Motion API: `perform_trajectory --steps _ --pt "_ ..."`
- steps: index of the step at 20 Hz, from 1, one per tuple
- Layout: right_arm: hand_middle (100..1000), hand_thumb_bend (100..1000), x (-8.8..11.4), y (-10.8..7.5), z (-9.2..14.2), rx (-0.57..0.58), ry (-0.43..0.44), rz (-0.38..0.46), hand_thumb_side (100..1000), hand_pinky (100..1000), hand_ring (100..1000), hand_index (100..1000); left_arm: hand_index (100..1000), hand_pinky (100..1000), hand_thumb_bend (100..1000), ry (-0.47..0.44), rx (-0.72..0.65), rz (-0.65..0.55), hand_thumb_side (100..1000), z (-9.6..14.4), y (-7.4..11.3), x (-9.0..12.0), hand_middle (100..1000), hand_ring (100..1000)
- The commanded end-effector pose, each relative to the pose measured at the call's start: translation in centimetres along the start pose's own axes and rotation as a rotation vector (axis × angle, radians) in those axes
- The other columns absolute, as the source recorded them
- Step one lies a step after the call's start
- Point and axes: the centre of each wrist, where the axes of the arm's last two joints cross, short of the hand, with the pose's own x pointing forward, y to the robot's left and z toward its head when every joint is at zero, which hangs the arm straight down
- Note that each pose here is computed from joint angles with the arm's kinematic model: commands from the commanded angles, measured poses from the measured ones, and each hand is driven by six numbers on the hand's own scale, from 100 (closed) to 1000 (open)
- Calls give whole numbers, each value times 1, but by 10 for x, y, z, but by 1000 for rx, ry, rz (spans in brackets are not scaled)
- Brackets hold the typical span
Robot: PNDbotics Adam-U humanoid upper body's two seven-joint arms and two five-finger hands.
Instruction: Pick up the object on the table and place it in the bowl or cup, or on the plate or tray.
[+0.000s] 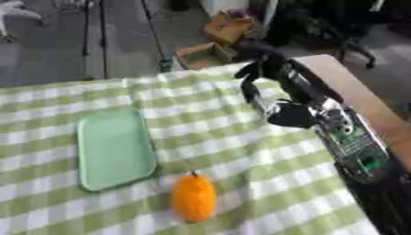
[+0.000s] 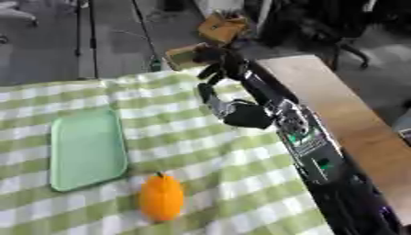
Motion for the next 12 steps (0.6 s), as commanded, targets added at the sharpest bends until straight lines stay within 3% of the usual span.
perform_trajectory --steps 1,12 --pt "835 174 4 -9 -2 -4 -19 18 453 670 734 964 856 775 377 -21 6 -4 835 -2 4 5 736 666" --pt "836 173 4 -8 -1 35 -26 26 458 672 730 964 858 775 376 -22 7 -4 834 -3 4 5 740 666"
